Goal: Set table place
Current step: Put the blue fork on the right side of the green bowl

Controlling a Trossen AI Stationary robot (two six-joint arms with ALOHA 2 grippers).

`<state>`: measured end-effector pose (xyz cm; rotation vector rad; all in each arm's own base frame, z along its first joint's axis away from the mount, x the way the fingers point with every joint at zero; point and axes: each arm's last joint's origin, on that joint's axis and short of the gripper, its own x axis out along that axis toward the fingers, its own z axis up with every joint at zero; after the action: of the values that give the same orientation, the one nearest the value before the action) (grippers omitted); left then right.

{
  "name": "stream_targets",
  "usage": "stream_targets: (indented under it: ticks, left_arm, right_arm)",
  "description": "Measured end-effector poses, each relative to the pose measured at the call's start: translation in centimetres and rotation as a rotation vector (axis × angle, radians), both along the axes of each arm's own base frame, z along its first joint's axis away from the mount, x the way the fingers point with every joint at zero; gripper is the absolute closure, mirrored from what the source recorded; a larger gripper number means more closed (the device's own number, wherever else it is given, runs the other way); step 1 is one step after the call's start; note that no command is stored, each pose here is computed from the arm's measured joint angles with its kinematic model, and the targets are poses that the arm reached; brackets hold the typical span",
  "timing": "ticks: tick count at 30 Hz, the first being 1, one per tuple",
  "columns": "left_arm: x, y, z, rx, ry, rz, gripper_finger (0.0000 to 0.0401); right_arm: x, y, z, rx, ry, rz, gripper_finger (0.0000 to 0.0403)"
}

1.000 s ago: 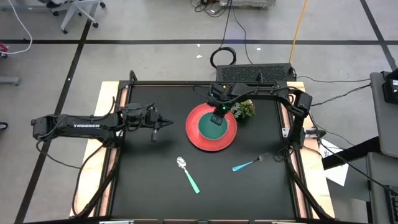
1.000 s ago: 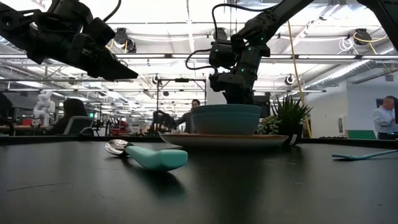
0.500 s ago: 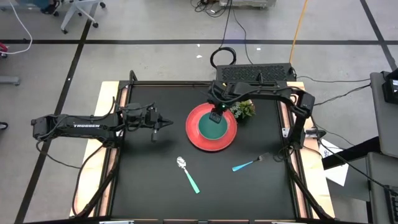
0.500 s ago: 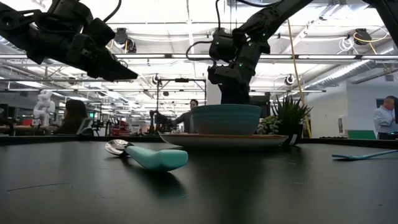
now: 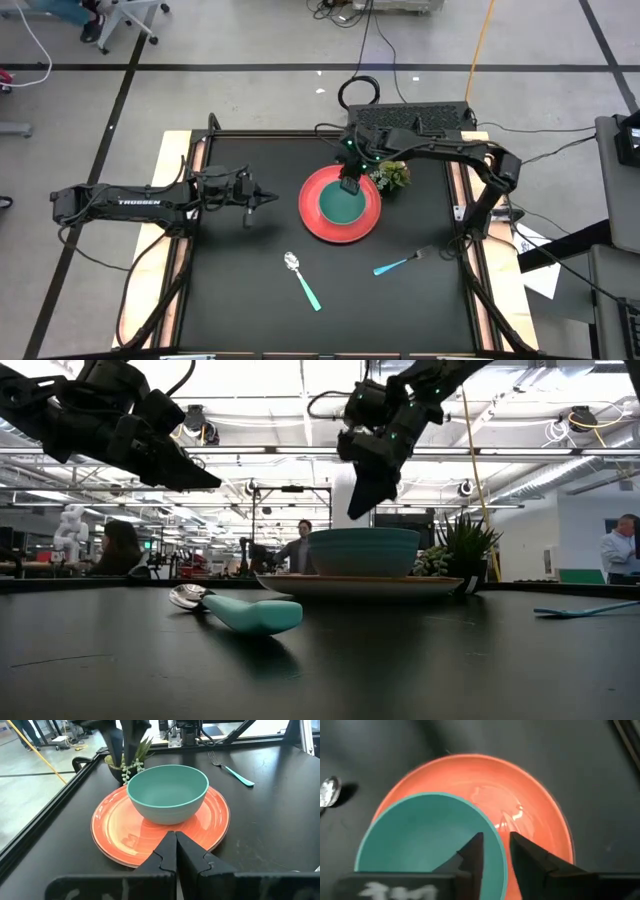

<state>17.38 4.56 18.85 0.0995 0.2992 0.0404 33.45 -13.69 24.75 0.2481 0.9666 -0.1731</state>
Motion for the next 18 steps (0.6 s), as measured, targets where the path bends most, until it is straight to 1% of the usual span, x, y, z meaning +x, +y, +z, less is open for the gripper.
stream_targets:
  ticks: [3, 4, 7, 11, 16, 18]
  left_arm:
    - [0.0, 0.0, 0.0, 0.0, 0.0, 0.0, 0.0398]
    - [0.0, 0.0, 0.0, 0.0, 0.0, 0.0, 0.0398]
    - [0.0, 0.0, 0.0, -0.001, 0.004, 0.0, 0.0398]
    - [0.0, 0.0, -0.1, -0.002, 0.007, 0.0, 0.0398]
    - [0.0, 0.0, -0.1, -0.005, 0.014, 0.001, 0.0398]
    - [0.0, 0.0, -0.1, -0.005, 0.013, 0.001, 0.0398]
  right_arm:
    - [-0.3, 0.5, 1.1, -0.034, -0.029, 0.042, 0.0384]
    - [-0.4, 0.7, 1.5, -0.044, -0.04, 0.053, 0.0393]
    - [-0.9, 1.5, 2.9, -0.063, -0.08, 0.076, 0.0395]
    - [-1.5, 2.9, 4.9, -0.113, -0.143, 0.137, 0.0401]
    - [-2.3, 5.0, 7.2, -0.18, -0.255, 0.218, 0.0402]
    - [-2.7, 5.9, 7.7, -0.209, -0.328, 0.245, 0.0402]
